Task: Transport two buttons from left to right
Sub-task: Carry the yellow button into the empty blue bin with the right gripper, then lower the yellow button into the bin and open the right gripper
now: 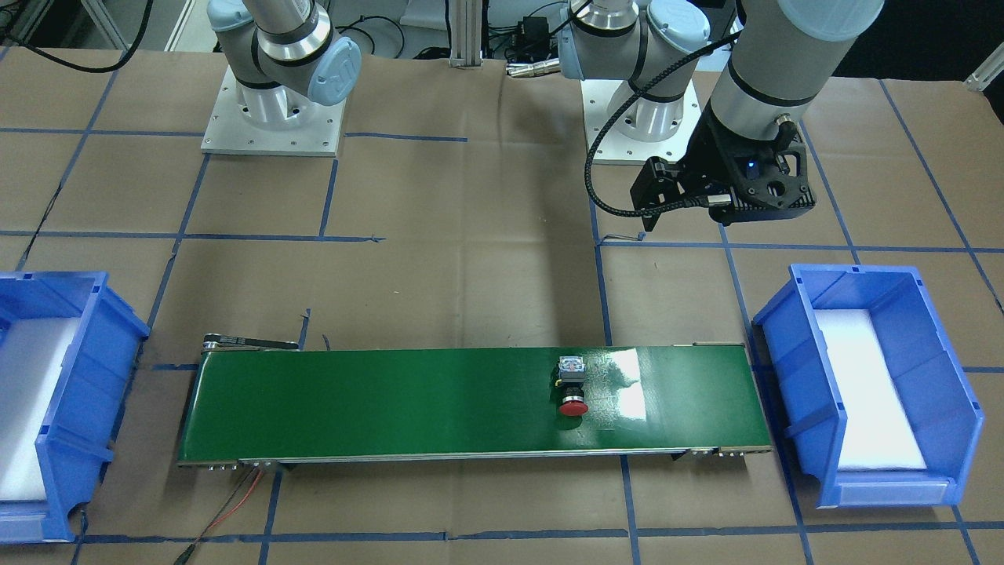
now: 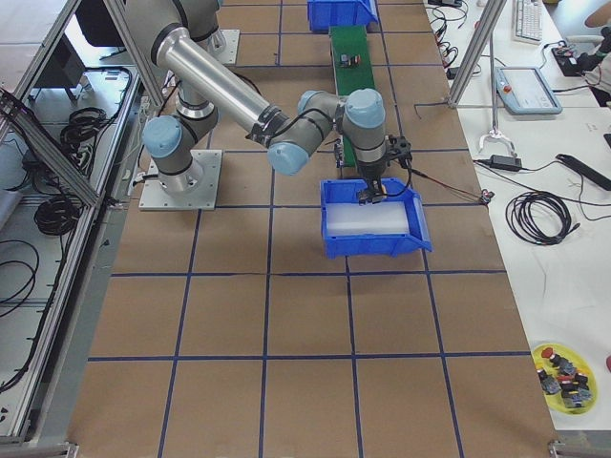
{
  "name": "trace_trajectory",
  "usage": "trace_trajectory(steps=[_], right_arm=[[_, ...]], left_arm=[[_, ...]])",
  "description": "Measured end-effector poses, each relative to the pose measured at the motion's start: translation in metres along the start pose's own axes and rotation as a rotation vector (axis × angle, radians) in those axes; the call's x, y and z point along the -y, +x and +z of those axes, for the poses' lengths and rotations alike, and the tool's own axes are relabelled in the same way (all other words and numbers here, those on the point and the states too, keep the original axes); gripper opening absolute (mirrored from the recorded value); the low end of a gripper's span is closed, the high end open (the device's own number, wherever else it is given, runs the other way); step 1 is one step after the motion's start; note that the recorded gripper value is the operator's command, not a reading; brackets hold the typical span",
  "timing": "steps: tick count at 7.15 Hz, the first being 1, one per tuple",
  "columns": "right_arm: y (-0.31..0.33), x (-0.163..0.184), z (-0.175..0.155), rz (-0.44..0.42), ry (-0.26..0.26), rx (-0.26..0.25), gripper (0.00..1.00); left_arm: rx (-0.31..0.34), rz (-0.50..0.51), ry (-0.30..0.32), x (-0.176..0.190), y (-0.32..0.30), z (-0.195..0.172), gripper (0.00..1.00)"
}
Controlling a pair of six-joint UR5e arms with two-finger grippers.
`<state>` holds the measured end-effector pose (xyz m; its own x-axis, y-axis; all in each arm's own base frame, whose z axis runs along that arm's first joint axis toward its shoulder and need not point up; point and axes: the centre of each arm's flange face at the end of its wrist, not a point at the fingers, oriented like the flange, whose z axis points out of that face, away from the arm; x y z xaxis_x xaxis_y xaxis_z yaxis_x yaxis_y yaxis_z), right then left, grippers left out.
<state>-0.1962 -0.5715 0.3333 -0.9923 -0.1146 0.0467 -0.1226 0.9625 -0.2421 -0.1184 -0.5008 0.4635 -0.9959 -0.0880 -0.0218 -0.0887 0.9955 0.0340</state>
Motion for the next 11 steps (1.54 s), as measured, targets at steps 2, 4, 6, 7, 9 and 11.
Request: trace_trajectory(steps=[2,4,6,7,9,11], right_arm=[[0.008,-0.015,0.04,-0.028,-0.017,0.039,0.06],[0.009,-0.024,0.073,-0.03,-0.021,0.034,0.06],[0.003,-0.036,0.094,-0.006,-0.027,0.033,0.06],[0.001,-0.04,0.098,0.014,-0.032,0.035,0.08],[0.0,-0.042,0.1,0.038,-0.039,0.034,0.58],[0.0,-0.044,0.102,0.044,-0.049,0.027,0.94]], left_arm=[[0.002,-0.001,0.0,0.0,-0.001,0.0,0.99],[0.002,-0.001,0.001,0.0,-0.001,0.0,0.99],[0.001,-0.003,0.006,0.001,-0.001,0.0,0.99],[0.002,-0.006,0.006,0.003,-0.001,0.001,0.99],[0.002,-0.006,0.012,0.004,-0.001,0.0,0.99],[0.0,-0.004,0.018,0.001,-0.001,-0.003,0.99]])
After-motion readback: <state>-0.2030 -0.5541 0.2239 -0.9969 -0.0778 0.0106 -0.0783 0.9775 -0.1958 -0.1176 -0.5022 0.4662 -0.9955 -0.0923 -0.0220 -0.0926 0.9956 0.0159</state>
